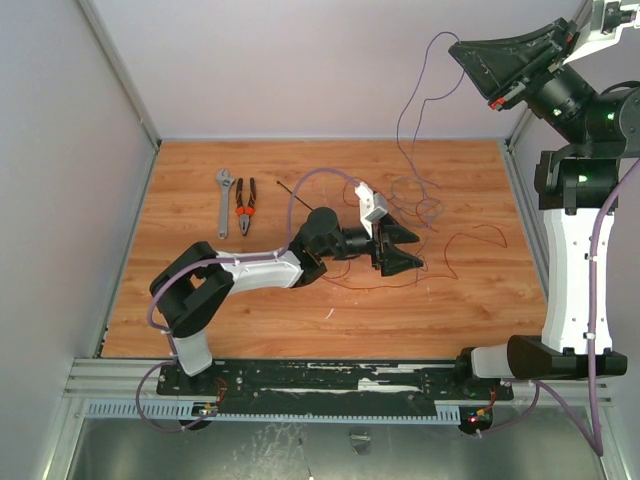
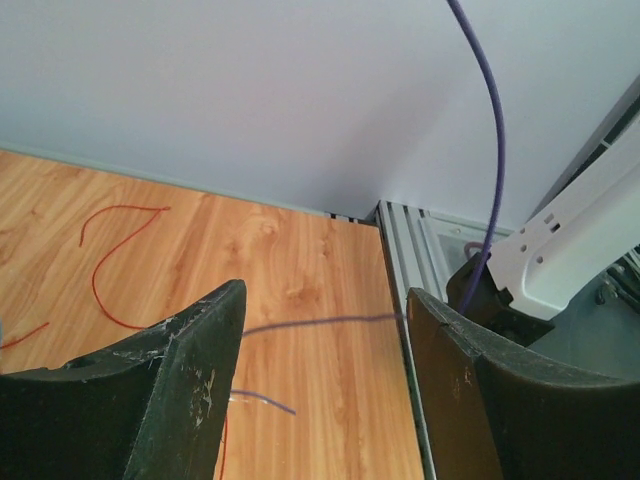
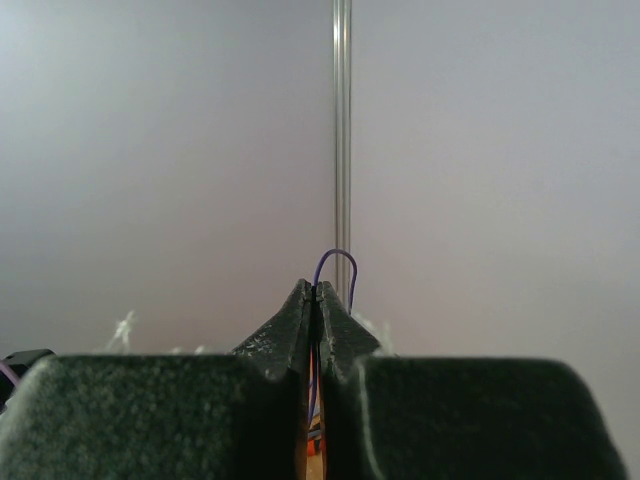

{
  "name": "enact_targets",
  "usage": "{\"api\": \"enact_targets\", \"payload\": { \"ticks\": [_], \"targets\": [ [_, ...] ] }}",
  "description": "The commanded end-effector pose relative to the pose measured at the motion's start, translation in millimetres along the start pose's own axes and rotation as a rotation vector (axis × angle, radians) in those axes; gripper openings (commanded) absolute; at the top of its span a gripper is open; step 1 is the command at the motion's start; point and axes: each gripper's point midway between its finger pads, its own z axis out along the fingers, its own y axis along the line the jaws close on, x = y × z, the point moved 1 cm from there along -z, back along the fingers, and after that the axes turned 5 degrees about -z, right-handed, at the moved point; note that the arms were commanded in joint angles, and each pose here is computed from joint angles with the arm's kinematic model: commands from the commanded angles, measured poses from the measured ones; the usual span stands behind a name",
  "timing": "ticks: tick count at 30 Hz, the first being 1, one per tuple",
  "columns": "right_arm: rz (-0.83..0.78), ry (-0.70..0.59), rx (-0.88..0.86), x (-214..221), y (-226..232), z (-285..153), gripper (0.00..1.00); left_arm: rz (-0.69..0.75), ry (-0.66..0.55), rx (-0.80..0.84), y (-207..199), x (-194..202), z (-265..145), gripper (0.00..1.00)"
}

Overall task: Zip-tie the wires
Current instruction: Straighten the cable at the center of the board.

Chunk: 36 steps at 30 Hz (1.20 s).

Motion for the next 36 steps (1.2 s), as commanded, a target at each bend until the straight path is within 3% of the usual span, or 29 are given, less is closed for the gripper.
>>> {"api": "enact_targets", "payload": {
  "ticks": [1,18,26,36],
  "targets": [
    [-0.035,-0.031,-0.003,-16.9,11.0,-1.1,0.02,0.025,-0.034,0.045,-7.7,-10.4,8.9,0.70],
    [-0.022,-0.020,-0.024,-13.5,16.5,-3.2,0.02,0.119,-0.012,-0.197,29.0,-9.6,-6.2,0.76],
    [-0.020,-0.017,-0.021,-11.7,13.8,-2.4,0.02,0.139,-0.071,-0.431,60.1,-18.3,-28.2,0.77],
    [-0.025,-0.023,-0.032,-14.2,19.6,-4.4,0.02,0.112,-0.161,-0.394,62.8,-39.8,-5.1,0.81]
  ]
}}
